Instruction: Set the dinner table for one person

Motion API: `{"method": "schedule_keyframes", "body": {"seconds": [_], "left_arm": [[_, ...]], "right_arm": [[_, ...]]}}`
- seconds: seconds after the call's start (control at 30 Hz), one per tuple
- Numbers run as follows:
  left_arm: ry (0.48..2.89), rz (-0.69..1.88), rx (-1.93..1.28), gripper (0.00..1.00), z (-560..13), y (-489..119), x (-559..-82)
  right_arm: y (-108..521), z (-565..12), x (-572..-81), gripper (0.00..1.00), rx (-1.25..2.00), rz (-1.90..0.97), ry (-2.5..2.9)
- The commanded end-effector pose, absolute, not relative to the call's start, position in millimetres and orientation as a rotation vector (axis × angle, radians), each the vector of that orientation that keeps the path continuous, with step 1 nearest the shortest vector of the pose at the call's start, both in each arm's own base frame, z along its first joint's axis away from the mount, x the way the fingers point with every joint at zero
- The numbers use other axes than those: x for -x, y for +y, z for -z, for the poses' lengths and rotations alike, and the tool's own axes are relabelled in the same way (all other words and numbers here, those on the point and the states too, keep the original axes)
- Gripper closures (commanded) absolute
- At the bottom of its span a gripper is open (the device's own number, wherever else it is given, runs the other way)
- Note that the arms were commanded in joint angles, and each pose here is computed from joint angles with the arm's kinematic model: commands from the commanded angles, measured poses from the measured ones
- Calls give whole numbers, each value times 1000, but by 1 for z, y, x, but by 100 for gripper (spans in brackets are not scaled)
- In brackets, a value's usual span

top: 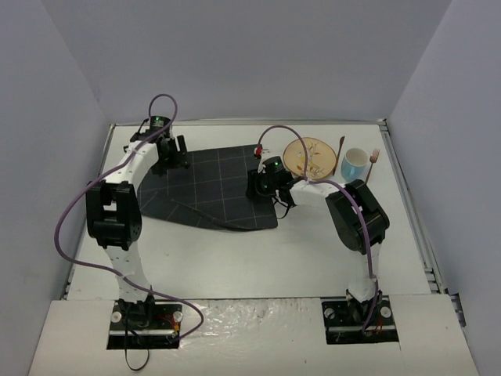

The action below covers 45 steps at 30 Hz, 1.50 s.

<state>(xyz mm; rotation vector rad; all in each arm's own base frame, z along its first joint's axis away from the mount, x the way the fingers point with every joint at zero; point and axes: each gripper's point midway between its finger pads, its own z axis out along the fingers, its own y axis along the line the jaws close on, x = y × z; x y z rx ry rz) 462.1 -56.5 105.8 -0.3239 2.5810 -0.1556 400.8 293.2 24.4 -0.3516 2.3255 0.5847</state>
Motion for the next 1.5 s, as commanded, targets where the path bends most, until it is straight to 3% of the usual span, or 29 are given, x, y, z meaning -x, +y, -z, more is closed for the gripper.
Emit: {"method": "schedule_keyframes", "body": {"seconds": [0.0, 0.5, 1.03, 1.47], "left_arm": [[2590, 143, 216, 31, -102, -78, -451], [2785, 112, 251, 47, -42, -78, -408], [2841, 13, 212, 48, -71, -60, -364], [2998, 36, 227, 49, -54, -59, -309]], "right_arm": [[302, -60, -411, 55, 377, -632, 2221], [300, -27, -408, 64, 337, -642, 2258], [291, -27, -412, 65, 280, -618, 2250], [292, -34, -411, 67, 281, -628, 2232]]}}
